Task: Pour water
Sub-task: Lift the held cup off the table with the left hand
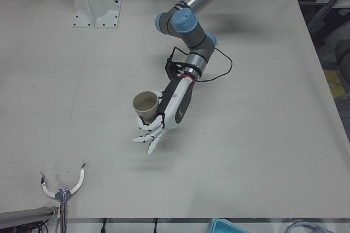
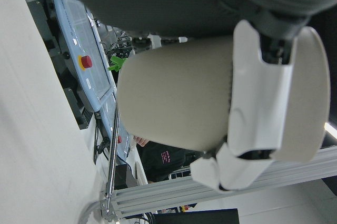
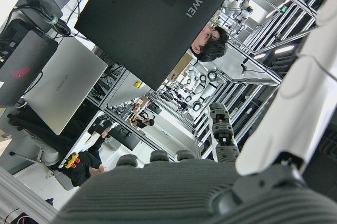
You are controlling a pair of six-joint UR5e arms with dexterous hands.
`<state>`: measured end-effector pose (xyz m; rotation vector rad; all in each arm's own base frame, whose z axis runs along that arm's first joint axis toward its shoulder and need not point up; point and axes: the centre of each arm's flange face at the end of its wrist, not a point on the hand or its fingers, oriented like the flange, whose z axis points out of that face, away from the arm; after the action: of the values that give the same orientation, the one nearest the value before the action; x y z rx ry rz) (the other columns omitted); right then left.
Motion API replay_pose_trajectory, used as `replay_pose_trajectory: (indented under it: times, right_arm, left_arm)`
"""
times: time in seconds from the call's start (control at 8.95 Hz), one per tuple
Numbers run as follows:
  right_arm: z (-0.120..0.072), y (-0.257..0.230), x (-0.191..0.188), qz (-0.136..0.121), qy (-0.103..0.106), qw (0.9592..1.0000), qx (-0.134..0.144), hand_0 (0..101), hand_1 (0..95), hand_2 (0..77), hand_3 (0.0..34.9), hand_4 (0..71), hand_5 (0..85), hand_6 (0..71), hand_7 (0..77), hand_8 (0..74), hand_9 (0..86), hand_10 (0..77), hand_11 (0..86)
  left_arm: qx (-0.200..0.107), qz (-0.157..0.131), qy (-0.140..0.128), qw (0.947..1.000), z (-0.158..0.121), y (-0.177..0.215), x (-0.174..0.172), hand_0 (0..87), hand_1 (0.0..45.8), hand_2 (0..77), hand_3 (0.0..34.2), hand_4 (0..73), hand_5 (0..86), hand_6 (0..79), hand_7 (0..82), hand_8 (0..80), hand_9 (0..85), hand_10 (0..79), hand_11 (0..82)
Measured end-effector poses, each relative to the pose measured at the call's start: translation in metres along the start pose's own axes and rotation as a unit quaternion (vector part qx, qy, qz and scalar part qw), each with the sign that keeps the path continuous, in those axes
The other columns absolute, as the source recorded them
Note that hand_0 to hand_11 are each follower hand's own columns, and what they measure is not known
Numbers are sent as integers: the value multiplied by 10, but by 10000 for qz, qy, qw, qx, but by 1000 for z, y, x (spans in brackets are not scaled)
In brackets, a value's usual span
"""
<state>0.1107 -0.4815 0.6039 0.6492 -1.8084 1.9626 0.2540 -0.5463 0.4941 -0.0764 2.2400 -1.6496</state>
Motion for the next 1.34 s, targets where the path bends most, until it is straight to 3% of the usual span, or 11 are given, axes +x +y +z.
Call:
replay_pose_trajectory:
  times: [0.34, 0.45, 0.56, 0.67, 0.78, 1.23, 1.34]
  right_arm:
    - [3, 4, -4, 75, -41, 10000, -42, 485, 82, 5, 64, 93, 60, 5, 16, 16, 11, 5, 11]
    - [3, 6, -5, 87, -59, 9999, -56, 485, 82, 11, 67, 93, 60, 5, 16, 11, 11, 5, 11]
    - [3, 6, -6, 93, -69, 9999, -64, 484, 82, 5, 67, 93, 60, 5, 16, 16, 11, 5, 5]
    - [3, 7, -7, 96, -76, 9999, -70, 485, 82, 11, 68, 98, 60, 5, 16, 16, 11, 5, 11]
    - [3, 8, -7, 98, -76, 9999, -75, 485, 82, 11, 68, 98, 60, 5, 16, 16, 11, 5, 11]
    - [7, 17, 5, 44, 23, 9999, -165, 485, 60, 11, 68, 98, 60, 5, 16, 16, 11, 5, 11]
    - [11, 23, 13, -56, -15, 9997, -242, 474, 33, 5, 84, 93, 44, 5, 16, 33, 38, 5, 11]
  left_arm:
    - [1, -5, 2, 10000, 0, 0, 2, 645, 245, 382, 0, 273, 589, 191, 251, 38, 55, 76, 104]
    - [-1, -3, 3, 10000, 0, 1, 2, 623, 191, 409, 0, 278, 589, 207, 229, 38, 55, 76, 104]
    - [-1, -1, 5, 10000, 0, 1, 2, 623, 191, 409, 0, 278, 589, 207, 229, 38, 55, 76, 104]
    - [-1, 1, 3, 10000, 0, 1, 2, 525, 93, 464, 0, 295, 589, 207, 229, 38, 55, 76, 104]
    - [2, 3, 0, 10000, 0, 1, 2, 467, 65, 475, 0, 305, 589, 207, 240, 38, 55, 65, 104]
    - [1, 1, -12, 10000, 1, 2, 0, 465, 71, 475, 0, 305, 589, 196, 240, 38, 38, 71, 104]
    - [1, 1, -14, 10000, 1, 2, 0, 465, 71, 475, 0, 305, 584, 191, 245, 38, 38, 71, 104]
